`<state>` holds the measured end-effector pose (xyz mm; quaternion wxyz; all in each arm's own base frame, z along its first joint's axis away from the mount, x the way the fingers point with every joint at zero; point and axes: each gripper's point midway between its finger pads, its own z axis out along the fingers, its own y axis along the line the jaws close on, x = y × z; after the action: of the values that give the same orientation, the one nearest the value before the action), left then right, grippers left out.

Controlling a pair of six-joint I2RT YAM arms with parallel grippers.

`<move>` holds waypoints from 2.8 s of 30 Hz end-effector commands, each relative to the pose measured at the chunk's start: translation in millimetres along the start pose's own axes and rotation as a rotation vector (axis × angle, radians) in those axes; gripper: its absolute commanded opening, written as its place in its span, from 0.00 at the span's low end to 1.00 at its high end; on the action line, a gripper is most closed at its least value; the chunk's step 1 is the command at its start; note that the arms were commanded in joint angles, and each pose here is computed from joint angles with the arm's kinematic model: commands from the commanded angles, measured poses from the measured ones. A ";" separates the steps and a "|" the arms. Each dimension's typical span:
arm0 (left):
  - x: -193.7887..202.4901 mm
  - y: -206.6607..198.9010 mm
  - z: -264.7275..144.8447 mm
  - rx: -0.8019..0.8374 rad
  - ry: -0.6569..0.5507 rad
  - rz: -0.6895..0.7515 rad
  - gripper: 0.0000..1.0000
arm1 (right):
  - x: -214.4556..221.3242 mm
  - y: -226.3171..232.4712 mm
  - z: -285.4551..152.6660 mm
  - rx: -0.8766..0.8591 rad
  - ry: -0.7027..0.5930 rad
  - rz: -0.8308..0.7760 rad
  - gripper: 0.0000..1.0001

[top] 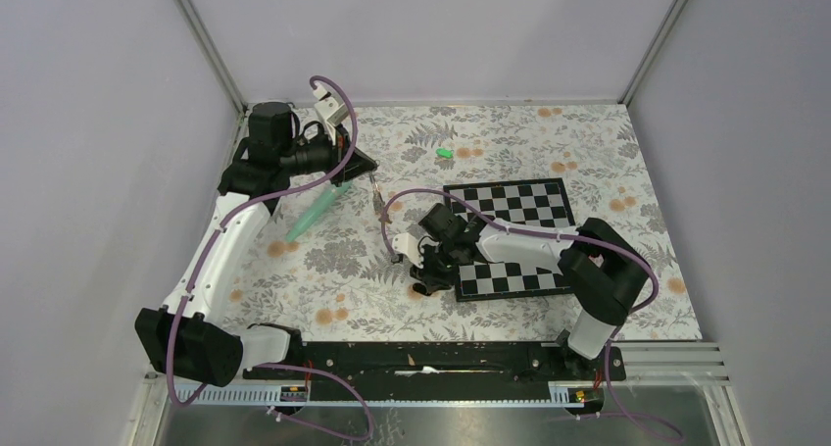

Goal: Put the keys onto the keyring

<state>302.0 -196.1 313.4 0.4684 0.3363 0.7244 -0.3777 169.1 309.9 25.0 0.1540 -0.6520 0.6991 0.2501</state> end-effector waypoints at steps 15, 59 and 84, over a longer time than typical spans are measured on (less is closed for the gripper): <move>-35.7 27.1 -13.6 -0.181 -0.090 0.044 0.00 | -44.3 5.6 15.7 -0.133 0.004 -0.159 0.57; -37.1 16.8 -17.4 -0.149 -0.104 0.058 0.00 | -52.4 -6.4 -6.5 -0.029 0.077 -0.218 0.00; -35.9 16.2 -16.3 -0.142 -0.102 0.055 0.00 | -18.0 -12.9 1.9 0.044 0.146 -0.119 0.07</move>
<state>321.1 -178.1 314.0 0.4927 0.2880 0.7518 -0.3304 185.0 329.8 18.2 0.1222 -0.7112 0.6694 0.1767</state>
